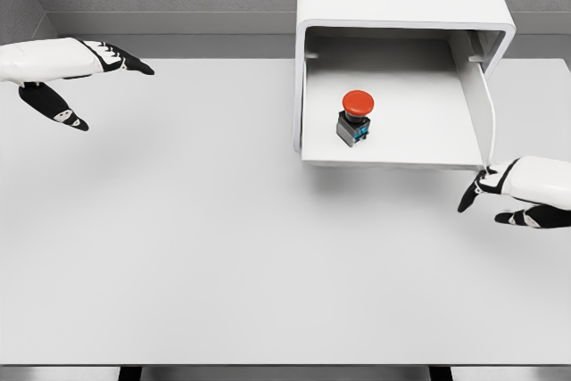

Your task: Slide open multi-storey tabletop storage cabinets and put open load switch and slide close multi-storey tabletop storage cabinets

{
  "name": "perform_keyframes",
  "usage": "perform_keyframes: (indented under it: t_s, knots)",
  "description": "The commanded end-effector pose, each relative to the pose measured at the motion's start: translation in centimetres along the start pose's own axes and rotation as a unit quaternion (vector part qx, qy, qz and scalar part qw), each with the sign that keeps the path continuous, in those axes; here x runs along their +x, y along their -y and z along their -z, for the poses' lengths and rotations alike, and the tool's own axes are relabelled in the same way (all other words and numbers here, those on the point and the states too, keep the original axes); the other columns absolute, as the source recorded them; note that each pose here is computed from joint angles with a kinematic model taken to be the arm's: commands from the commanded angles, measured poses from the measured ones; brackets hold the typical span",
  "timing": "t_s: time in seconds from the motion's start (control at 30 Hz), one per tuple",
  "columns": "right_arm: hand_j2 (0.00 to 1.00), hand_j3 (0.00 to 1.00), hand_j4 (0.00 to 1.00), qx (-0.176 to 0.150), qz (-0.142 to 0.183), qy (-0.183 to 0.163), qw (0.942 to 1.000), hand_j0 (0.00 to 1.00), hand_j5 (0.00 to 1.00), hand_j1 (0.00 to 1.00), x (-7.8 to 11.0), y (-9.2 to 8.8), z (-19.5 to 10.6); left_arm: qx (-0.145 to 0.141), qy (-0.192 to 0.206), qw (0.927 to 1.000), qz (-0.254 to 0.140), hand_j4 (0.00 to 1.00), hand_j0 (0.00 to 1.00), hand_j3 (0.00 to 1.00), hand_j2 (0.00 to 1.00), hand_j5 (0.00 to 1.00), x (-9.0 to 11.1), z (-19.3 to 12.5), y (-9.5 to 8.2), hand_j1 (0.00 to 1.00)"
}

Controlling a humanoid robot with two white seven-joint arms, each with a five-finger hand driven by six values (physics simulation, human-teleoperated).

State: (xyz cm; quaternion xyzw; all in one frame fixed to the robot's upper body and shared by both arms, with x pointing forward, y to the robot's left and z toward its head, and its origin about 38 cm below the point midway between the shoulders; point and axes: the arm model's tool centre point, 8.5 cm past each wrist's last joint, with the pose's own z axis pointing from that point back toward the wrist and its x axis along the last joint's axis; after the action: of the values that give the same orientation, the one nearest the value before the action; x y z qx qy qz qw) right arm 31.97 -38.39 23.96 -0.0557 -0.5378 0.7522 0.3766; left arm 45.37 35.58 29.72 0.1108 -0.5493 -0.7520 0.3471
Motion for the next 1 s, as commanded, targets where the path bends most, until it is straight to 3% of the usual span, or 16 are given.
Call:
perform_keyframes:
  t_s: [0.0, 0.3, 0.53, 0.97]
  knots:
    - [0.65, 0.65, 0.65, -0.018, 0.008, 0.012, 0.9997, 0.65, 0.65, 0.65, 0.3, 0.3, 0.1, 0.002, 0.0, 1.0, -0.003, 1.0, 1.0, 1.0, 1.0, 1.0, 0.0, 0.0, 0.0, 1.0]
    - [0.65, 0.65, 0.65, -0.025, -0.001, 0.015, 0.9996, 0.65, 0.65, 0.65, 0.4, 1.1, 0.2, 0.001, 0.002, 1.0, -0.003, 1.0, 1.0, 1.0, 1.0, 1.0, 0.0, 0.2, 0.1, 1.0]
    - [0.65, 0.65, 0.65, -0.014, -0.012, 0.047, 0.9987, 0.65, 0.65, 0.65, 1.1, 1.7, 2.7, 0.001, 0.002, 1.0, -0.003, 1.0, 1.0, 1.0, 1.0, 1.0, 0.0, 0.2, 0.1, 1.0]
    - [0.65, 0.65, 0.65, -0.033, -0.042, 0.093, 0.9942, 0.65, 0.65, 0.65, 2.4, 4.4, 6.2, 0.001, 0.002, 1.0, -0.003, 1.0, 1.0, 1.0, 1.0, 1.0, 0.0, 0.2, 0.1, 1.0]
